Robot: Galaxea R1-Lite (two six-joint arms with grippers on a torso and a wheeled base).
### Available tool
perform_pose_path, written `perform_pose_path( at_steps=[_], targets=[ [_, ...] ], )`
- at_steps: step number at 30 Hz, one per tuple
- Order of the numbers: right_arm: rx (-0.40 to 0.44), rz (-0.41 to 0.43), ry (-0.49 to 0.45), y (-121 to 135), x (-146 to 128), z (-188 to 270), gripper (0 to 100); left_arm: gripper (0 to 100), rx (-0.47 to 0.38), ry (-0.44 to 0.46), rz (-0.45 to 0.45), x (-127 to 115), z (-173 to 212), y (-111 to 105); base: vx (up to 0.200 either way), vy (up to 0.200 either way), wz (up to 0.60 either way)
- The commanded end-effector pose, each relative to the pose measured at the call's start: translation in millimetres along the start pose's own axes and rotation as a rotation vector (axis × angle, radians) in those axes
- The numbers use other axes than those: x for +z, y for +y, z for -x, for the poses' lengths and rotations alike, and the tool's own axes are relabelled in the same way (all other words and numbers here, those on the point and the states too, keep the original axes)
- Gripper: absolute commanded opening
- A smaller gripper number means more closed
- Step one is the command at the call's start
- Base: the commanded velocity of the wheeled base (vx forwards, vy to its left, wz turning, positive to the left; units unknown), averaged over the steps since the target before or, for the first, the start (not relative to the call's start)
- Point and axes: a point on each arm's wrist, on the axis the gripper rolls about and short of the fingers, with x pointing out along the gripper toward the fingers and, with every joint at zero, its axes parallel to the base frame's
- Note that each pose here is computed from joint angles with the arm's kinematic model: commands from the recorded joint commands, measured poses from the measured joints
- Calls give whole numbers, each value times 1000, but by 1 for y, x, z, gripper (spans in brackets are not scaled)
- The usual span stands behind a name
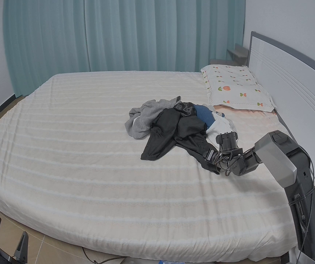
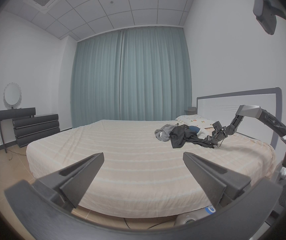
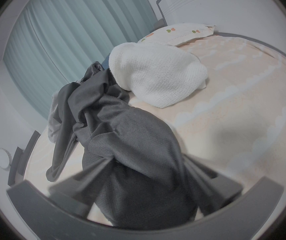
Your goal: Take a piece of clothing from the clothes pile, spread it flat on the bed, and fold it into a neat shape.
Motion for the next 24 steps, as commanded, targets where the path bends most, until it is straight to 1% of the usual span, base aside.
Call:
perform_pose_path(
  at_steps=[1,2,5,7,9,12,14,15,18,19,20,24],
  targets=[
    [6,-44,2,0,0,0,0,100,-1,-3,0,-4,0,0,0,0,0],
    [10,-78,-5,1,4,2,0,100,-1,-3,0,-4,0,0,0,0,0],
    [15,-129,-16,3,14,12,0,100,-1,-3,0,-4,0,0,0,0,0],
    [21,-159,-2,0,20,24,0,100,-1,-3,0,-4,0,0,0,0,0],
    [56,-178,35,-3,22,38,0,100,-1,-3,0,-4,0,0,0,0,0],
    [136,-225,92,-5,22,66,0,100,-1,-3,0,-4,0,0,0,0,0],
    [177,-249,92,-5,22,80,0,100,-1,-3,0,-4,0,0,0,0,0],
    [207,-270,76,-6,24,94,0,100,-1,-3,0,-4,0,0,0,0,0],
    [214,-275,71,-6,24,99,0,100,-1,-3,0,-4,0,0,0,0,0],
    [277,-299,56,-9,25,132,0,100,-1,-3,0,-4,0,0,0,0,0],
    [316,-302,59,-9,24,149,0,100,-1,-3,0,-4,0,0,0,0,0],
    [404,-325,46,-9,20,198,0,100,-1,-3,0,-4,0,0,0,0,0]
  ],
)
